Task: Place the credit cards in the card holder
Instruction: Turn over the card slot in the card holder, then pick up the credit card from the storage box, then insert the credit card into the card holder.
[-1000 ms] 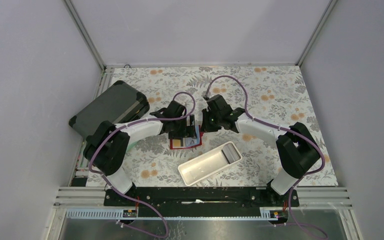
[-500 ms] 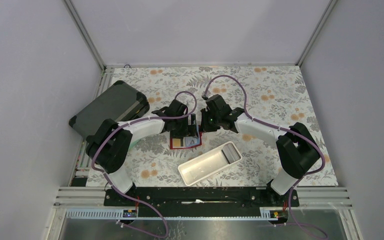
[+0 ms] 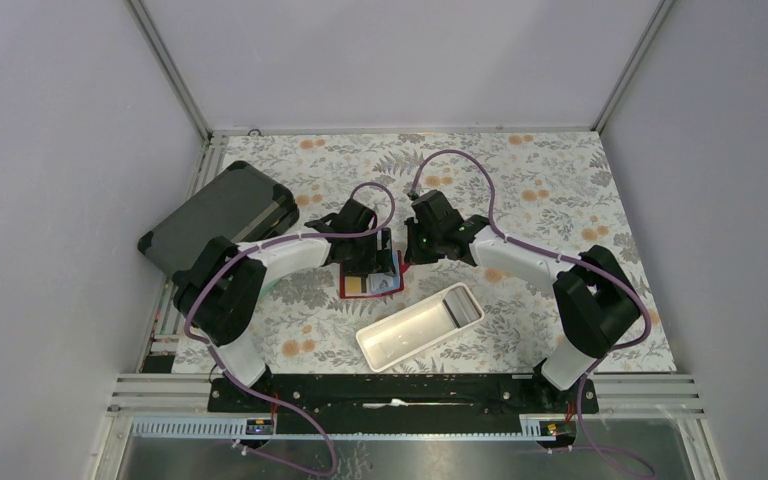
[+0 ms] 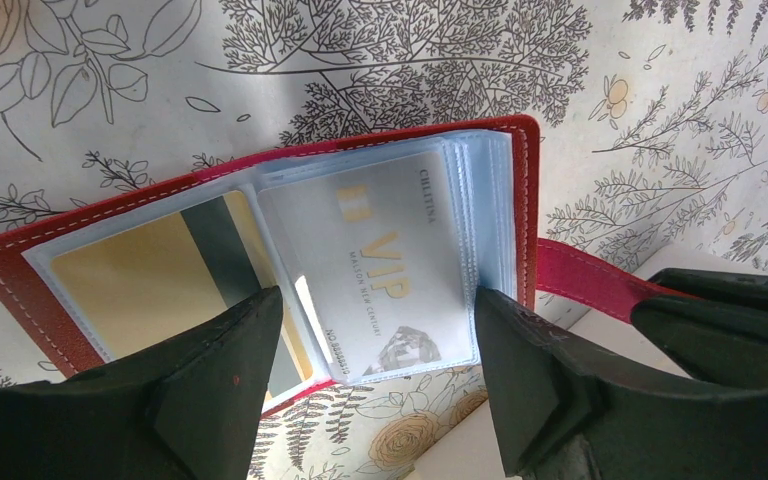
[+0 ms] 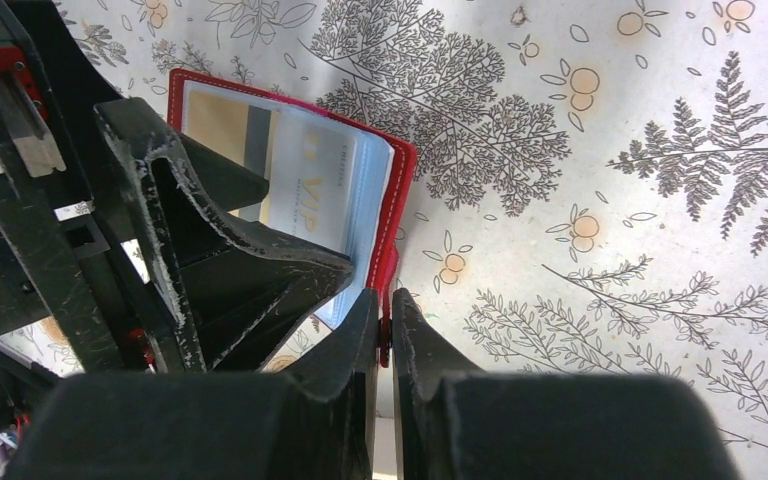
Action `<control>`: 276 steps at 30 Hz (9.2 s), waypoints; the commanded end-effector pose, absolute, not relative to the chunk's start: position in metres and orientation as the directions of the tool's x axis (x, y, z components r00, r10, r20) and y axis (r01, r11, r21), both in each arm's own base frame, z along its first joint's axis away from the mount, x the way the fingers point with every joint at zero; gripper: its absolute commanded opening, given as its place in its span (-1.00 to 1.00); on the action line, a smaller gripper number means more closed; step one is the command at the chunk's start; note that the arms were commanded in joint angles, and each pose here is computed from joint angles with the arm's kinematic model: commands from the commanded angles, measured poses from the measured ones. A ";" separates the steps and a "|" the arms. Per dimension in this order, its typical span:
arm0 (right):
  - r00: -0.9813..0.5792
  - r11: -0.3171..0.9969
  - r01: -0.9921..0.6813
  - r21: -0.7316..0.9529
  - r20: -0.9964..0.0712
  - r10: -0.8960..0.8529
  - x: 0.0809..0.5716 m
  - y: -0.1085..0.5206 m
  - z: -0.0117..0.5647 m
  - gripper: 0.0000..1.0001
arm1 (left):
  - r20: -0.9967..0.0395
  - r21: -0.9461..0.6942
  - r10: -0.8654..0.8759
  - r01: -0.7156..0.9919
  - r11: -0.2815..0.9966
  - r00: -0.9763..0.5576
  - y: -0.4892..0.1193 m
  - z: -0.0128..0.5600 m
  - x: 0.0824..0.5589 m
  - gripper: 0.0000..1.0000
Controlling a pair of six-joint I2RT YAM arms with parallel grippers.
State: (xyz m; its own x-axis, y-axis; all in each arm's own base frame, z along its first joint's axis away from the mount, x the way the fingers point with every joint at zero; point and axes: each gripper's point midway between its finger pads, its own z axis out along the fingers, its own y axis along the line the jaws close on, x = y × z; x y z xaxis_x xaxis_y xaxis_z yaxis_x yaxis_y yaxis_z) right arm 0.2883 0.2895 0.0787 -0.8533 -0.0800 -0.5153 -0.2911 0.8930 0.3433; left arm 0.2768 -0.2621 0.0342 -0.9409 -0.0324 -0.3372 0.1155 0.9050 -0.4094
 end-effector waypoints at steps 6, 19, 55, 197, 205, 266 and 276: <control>-0.811 0.907 -0.290 0.307 -0.582 -0.063 0.297 0.283 0.100 -1.00 | -0.350 -0.287 0.019 0.126 0.950 -0.936 -0.241 0.027 0.276 0.44; -0.815 0.915 -0.283 0.286 -0.575 -0.072 0.299 0.281 0.092 -1.00 | -0.384 -0.237 0.027 0.127 0.963 -0.923 -0.227 0.034 0.276 0.44; -0.824 0.921 -0.278 0.272 -0.561 -0.083 0.298 0.279 0.085 -1.00 | -0.403 -0.297 -0.065 0.063 0.953 -0.913 -0.201 0.053 0.279 0.22; -0.914 0.904 -0.251 -0.346 -0.223 -0.339 0.202 0.141 0.075 0.07 | -0.680 -0.563 -0.378 0.117 0.818 -0.629 -0.112 0.217 0.305 0.98; -0.912 0.902 -0.254 -0.350 -0.223 -0.344 0.203 0.144 0.079 -0.18 | -0.658 -0.584 -0.383 0.119 0.803 -0.648 -0.116 0.213 0.305 0.98; -0.798 0.724 -0.388 0.570 -0.601 0.045 0.277 0.310 0.194 -1.00 | -0.503 -0.572 -0.237 0.114 0.813 -0.831 -0.168 0.133 0.302 0.96; -0.875 0.705 -0.308 0.639 -0.482 0.054 0.303 0.336 0.134 -1.00 | -0.404 -0.577 -0.292 -0.006 0.817 -0.867 -0.181 0.108 0.328 0.69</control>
State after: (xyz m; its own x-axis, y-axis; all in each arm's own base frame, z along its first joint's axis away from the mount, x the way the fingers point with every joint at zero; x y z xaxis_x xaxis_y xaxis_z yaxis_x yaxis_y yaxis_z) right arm 0.2876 0.3185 0.1392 -0.8662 0.0317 -0.4988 -0.3047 0.7575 0.5773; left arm 0.3016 -0.1706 0.0906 -0.9017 -0.2606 -0.3450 -0.0261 0.8293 -0.5582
